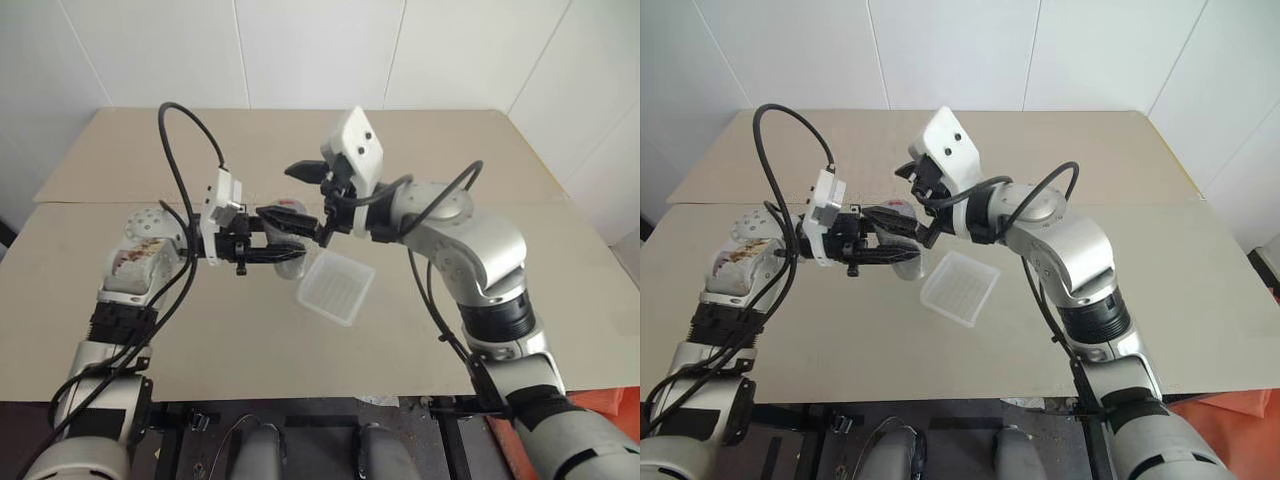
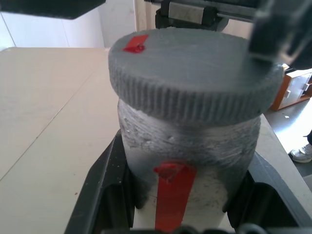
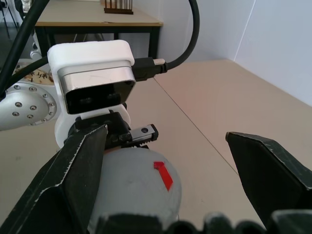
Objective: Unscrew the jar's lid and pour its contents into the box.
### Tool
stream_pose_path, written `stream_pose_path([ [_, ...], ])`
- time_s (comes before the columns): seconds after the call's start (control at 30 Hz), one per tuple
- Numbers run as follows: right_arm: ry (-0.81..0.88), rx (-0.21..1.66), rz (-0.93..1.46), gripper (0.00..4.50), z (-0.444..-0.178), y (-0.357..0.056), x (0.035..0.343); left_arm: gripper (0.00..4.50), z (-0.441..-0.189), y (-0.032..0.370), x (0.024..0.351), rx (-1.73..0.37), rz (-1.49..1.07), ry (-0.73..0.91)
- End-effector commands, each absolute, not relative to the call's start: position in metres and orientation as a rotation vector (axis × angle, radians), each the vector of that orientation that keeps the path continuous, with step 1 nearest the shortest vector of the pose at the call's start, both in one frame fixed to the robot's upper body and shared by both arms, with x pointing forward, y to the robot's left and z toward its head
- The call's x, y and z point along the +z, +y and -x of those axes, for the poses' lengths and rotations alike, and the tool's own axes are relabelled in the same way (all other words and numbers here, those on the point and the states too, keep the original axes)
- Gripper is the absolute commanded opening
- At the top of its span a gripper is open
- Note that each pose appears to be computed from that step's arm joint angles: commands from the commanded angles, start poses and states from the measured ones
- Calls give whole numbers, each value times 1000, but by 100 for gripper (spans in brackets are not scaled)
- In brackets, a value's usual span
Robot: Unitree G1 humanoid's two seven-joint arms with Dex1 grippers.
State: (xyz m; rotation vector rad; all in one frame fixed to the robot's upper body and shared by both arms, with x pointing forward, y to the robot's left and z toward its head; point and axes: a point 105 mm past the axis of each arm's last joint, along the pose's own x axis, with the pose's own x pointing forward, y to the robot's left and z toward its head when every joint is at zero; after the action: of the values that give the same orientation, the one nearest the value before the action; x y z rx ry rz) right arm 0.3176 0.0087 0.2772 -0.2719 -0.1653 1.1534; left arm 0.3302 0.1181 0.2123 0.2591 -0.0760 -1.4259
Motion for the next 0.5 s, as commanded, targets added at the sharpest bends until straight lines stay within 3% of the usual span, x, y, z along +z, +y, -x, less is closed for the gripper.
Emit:
stream_pose_path([
  [0.03,-230,1181,269,447,-305,13,292,193,-327,119,227,-1422,-286,-134],
  [0.23,-230,1217,254,447,-296,22,291,193,-327,118,229,-1419,-287,-140],
  [0.5,-179,1186,250,447,-307,19,278,193,-327,120,231,-1418,-291,-139],
])
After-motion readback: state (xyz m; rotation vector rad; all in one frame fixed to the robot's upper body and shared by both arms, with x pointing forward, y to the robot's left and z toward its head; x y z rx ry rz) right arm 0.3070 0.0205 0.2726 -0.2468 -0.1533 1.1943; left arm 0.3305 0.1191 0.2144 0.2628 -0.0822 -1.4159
